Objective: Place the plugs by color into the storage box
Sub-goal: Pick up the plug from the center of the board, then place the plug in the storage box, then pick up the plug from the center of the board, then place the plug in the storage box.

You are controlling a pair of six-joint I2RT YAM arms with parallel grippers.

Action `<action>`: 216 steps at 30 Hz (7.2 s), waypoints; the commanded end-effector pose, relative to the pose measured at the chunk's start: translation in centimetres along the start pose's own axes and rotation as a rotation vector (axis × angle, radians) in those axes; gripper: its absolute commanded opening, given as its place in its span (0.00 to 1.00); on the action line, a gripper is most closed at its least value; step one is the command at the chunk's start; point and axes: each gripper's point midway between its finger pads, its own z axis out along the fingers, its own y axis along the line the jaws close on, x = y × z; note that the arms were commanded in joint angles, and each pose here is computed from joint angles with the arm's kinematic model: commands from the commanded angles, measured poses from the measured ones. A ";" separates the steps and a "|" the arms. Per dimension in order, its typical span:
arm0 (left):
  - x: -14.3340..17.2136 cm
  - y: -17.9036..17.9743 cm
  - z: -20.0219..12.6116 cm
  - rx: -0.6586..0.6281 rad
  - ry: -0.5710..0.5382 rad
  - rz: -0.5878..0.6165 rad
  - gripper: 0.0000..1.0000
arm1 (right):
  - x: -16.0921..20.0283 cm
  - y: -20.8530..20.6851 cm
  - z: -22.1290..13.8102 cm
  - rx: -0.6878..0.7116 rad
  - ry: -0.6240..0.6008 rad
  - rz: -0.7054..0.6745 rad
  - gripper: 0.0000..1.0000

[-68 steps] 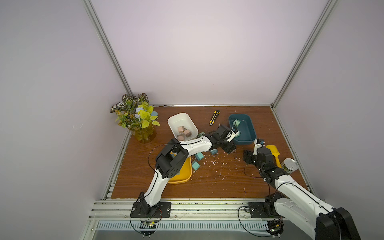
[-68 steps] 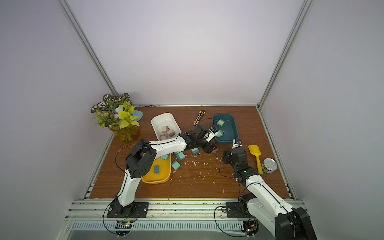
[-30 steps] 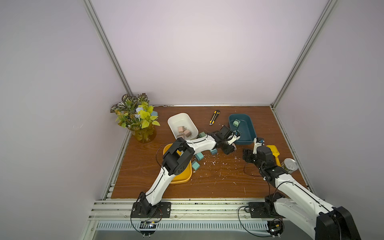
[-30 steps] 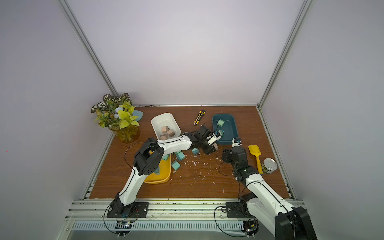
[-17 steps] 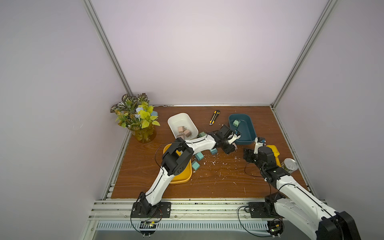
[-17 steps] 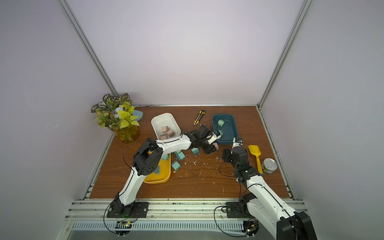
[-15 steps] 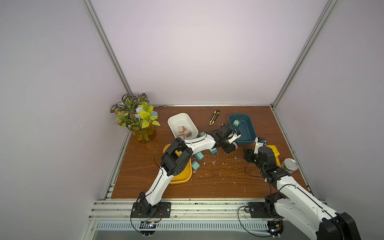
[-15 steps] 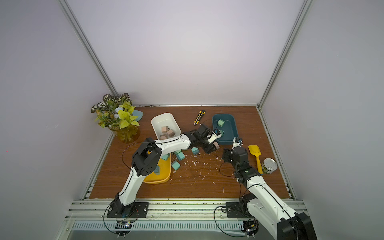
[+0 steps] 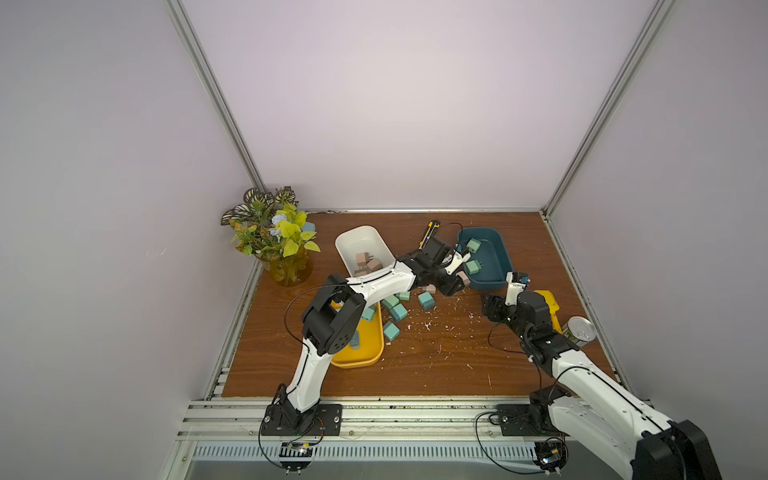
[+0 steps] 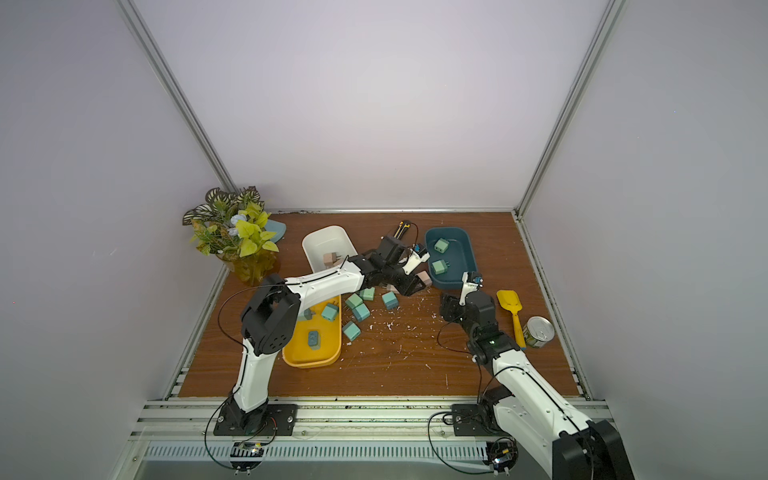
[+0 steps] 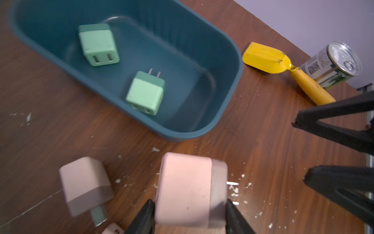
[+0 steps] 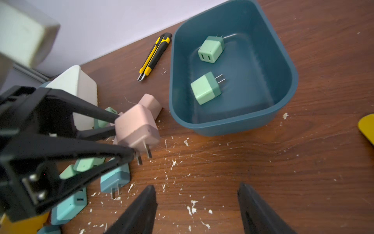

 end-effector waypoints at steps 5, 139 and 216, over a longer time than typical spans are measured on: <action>-2.3 4.0 -4.8 -0.050 -0.108 -0.081 0.31 | -2.5 5.0 0.5 -0.199 -0.012 0.022 0.68; 10.6 6.3 -14.1 -0.115 0.013 -0.281 0.69 | 8.1 15.4 11.1 -0.104 0.332 -0.332 0.55; 12.2 12.9 -28.0 -0.741 -0.297 -0.376 0.79 | 14.9 35.9 -0.1 -0.639 0.389 -0.559 0.62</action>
